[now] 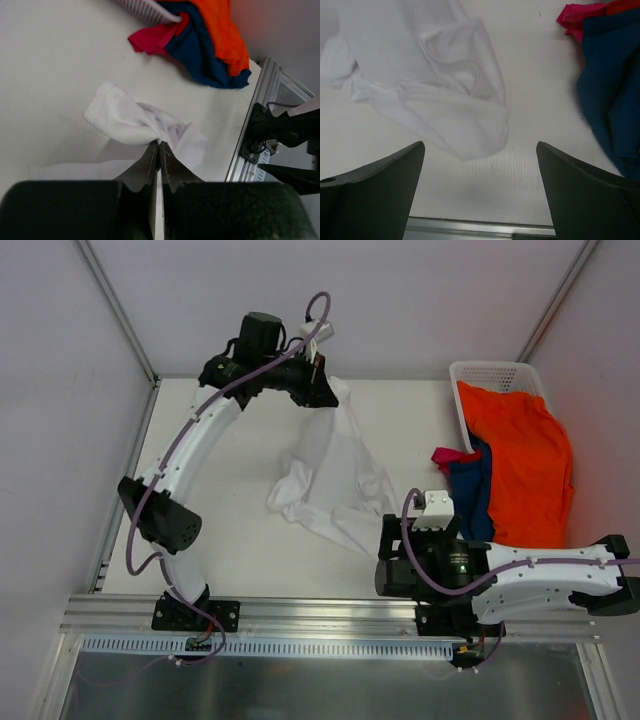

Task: Fold and stack the t-shirts
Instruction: Flatten out the tshirt

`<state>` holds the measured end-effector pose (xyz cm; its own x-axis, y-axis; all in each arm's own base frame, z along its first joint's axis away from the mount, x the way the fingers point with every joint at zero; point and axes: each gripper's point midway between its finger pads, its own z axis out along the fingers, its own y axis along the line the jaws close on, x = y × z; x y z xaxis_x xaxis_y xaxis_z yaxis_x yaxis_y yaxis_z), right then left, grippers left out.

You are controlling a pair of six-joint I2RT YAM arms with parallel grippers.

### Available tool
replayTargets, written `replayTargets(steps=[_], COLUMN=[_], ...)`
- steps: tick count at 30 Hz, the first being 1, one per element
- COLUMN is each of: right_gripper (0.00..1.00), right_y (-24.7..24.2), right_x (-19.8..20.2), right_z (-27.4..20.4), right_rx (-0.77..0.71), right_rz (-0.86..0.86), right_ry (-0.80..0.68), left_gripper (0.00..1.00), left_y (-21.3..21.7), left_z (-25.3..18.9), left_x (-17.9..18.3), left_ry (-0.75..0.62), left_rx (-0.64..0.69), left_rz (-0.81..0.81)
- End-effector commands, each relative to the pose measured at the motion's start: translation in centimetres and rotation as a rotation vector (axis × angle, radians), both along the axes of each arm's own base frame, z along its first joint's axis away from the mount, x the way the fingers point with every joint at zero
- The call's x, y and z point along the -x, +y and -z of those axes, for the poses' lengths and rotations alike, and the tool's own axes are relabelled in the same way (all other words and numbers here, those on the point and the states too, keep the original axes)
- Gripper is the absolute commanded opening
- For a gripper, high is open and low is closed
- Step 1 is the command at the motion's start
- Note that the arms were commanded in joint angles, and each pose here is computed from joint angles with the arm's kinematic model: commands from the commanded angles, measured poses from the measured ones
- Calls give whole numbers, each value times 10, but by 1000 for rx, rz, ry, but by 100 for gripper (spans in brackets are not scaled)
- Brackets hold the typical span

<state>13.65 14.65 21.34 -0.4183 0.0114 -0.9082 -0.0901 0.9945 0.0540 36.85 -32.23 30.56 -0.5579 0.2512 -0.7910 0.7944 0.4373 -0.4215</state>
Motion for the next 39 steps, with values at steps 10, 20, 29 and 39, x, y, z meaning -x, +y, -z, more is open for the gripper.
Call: replayTargets(steps=[10, 20, 29, 39], right_gripper=[99, 99, 99, 99], right_y=[33, 65, 122, 129], right_x=[-47, -134, -189, -188], right_z=[-15, 3, 73, 150], right_rx=[189, 176, 63, 25], right_rz=[149, 127, -195, -118], right_ry=[-110, 35, 410, 572], left_gripper=[0, 0, 0, 0], left_y=[33, 25, 52, 103], left_z=[-81, 1, 25, 38], left_x=[78, 58, 28, 2], left_ry=[-224, -134, -178, -214], left_rx=[4, -165, -311, -412], left_rz=[41, 31, -155, -367])
